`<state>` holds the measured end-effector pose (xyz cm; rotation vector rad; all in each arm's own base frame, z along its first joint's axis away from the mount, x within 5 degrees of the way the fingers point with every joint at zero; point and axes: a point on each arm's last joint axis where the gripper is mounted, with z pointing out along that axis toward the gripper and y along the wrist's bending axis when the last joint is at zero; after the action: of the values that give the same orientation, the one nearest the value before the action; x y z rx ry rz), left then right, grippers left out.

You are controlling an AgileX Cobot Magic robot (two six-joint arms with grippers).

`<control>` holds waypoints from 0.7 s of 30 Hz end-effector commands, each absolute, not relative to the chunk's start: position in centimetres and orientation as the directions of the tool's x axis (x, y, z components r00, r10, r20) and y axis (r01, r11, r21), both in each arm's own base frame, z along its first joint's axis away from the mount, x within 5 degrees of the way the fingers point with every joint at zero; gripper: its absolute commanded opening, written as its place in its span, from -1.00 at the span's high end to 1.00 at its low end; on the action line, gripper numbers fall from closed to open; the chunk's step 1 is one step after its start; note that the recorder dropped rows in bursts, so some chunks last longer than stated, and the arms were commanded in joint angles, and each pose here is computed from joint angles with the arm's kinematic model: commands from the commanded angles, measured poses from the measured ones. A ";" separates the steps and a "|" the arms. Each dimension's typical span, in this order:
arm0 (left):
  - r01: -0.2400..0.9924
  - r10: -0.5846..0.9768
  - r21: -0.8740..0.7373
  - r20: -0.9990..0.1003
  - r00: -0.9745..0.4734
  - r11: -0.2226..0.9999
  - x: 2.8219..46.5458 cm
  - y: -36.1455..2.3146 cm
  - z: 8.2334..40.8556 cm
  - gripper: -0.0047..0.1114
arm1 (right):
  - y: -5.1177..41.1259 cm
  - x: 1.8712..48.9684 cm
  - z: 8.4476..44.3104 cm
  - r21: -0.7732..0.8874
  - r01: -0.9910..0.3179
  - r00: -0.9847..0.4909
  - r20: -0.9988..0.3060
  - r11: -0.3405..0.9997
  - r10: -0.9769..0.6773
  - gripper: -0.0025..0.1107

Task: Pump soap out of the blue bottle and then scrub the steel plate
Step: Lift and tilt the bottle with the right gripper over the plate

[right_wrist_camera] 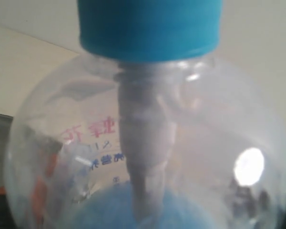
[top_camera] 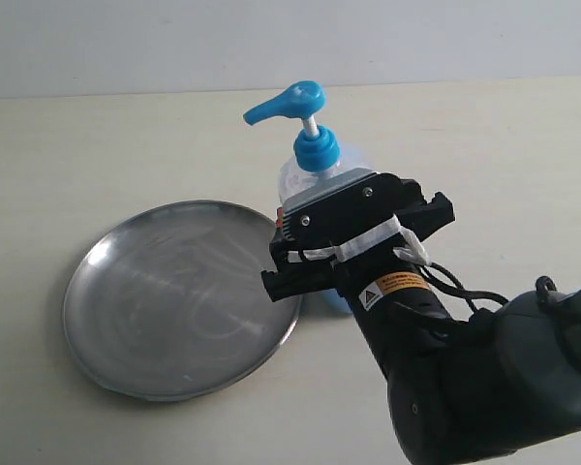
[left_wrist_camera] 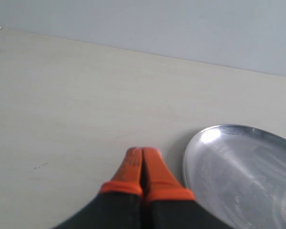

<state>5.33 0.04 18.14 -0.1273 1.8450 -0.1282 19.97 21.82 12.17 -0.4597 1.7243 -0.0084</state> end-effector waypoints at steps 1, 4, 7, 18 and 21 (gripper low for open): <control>-0.021 -0.154 -0.154 -0.953 -0.262 0.988 5.3 0.0 18.1 0.92 | 22.0 19.9 12.2 -0.292 -0.309 -0.119 -0.932 0.905 -0.342 0.96; -0.021 -0.154 -0.154 -0.953 -0.262 0.988 5.3 0.0 18.1 0.92 | 22.0 19.9 12.2 -0.296 -0.317 -0.113 -0.932 0.901 -0.346 0.96; -0.021 -0.154 -0.154 -0.953 -0.262 0.988 5.3 0.0 18.1 0.92 | 22.3 20.0 12.3 -0.294 -0.324 -0.117 -0.931 0.899 -0.347 0.96; -0.021 -0.154 -0.154 -0.953 -0.262 0.988 5.3 0.0 18.1 0.92 | 24.2 21.3 13.1 -0.352 -0.309 -0.163 -0.896 0.884 -0.414 0.96; -0.021 -0.154 -0.154 -0.953 -0.262 0.988 5.3 0.0 18.1 0.92 | 24.2 21.3 13.1 -0.354 -0.310 -0.161 -0.895 0.882 -0.416 0.96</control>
<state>5.33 0.04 18.14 -0.1273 1.8450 -0.1282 21.28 24.06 12.86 -0.5431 1.7730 -0.0868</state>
